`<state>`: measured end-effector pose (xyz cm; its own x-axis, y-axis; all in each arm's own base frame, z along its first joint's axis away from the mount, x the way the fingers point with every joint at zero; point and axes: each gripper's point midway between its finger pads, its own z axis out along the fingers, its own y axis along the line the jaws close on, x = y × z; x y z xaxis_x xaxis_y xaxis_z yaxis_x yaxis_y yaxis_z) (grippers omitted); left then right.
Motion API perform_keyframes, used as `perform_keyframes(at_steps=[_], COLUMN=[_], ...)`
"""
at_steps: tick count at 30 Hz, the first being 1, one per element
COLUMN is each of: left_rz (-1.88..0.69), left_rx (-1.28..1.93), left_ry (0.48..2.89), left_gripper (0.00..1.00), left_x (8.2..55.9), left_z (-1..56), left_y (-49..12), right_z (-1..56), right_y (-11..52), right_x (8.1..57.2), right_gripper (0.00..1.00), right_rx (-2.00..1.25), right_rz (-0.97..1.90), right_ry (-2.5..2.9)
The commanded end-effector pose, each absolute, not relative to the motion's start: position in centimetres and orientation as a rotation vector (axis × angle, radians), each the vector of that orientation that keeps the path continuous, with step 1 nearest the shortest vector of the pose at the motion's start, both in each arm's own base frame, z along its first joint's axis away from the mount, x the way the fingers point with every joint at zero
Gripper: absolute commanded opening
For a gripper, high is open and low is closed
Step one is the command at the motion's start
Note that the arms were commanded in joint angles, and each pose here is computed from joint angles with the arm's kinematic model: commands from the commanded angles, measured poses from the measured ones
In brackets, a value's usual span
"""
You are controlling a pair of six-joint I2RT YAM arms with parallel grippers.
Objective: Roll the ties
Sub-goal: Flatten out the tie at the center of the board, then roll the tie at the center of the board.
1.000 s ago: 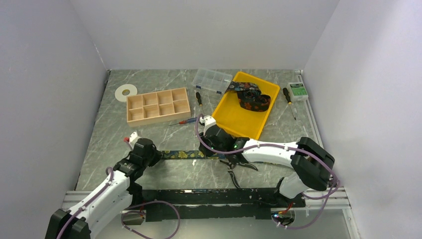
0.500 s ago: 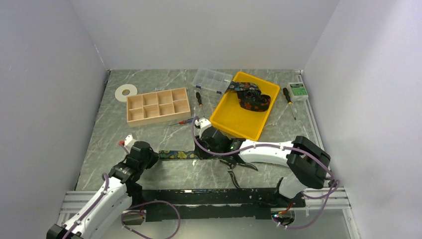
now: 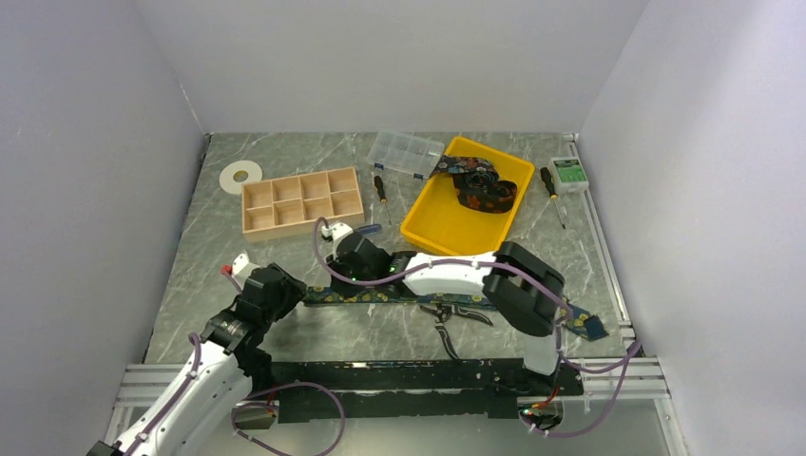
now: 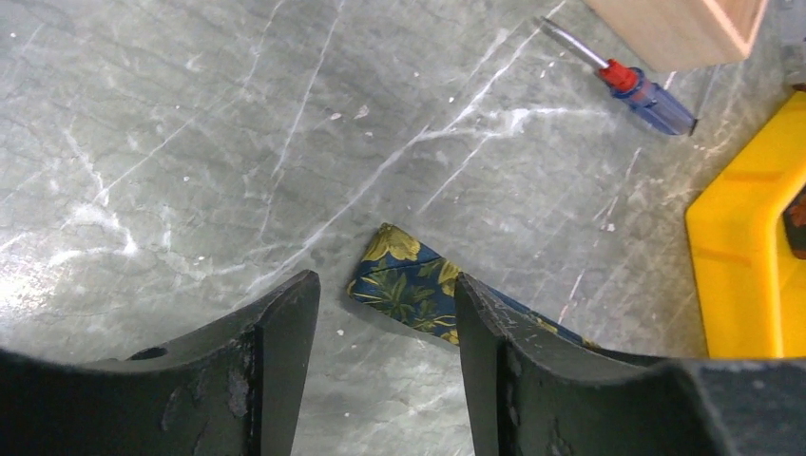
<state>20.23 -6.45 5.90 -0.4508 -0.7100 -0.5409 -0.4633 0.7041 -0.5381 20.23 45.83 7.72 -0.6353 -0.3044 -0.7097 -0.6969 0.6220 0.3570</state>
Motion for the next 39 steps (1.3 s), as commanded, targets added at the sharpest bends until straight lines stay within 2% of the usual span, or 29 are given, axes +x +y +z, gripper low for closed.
perform_keyframes(at_steps=[1, 11, 23, 31, 39], left_rz=[-0.374, -0.354, -0.345, -0.336, -0.336], left_rx=[-0.879, -0.856, -0.858, -0.835, -0.811], left_ry=[2.131, 2.148, 2.145, 2.183, 2.216], left_gripper=[0.61, 0.58, 0.45, 0.5, 0.46], left_x=[20.7, 21.4, 22.0, 22.0, 22.2], left_z=[5.4, 4.9, 4.1, 3.9, 3.6], left_y=[-6.2, -6.5, -6.6, -6.9, -7.3], right_z=[7.1, 3.0, 2.3, 1.6, 1.7], right_y=[47.4, 46.9, 46.4, 45.7, 45.1], right_x=[20.3, 20.6, 20.2, 19.8, 19.4], right_gripper=[0.04, 0.02, 0.02, 0.01, 0.01], right_rx=[-0.851, -0.821, -0.799, -0.79, -0.791], right_rz=[0.86, 0.772, 0.787, 0.786, 0.796], right_ry=[2.238, 2.334, 2.35, 2.363, 2.361])
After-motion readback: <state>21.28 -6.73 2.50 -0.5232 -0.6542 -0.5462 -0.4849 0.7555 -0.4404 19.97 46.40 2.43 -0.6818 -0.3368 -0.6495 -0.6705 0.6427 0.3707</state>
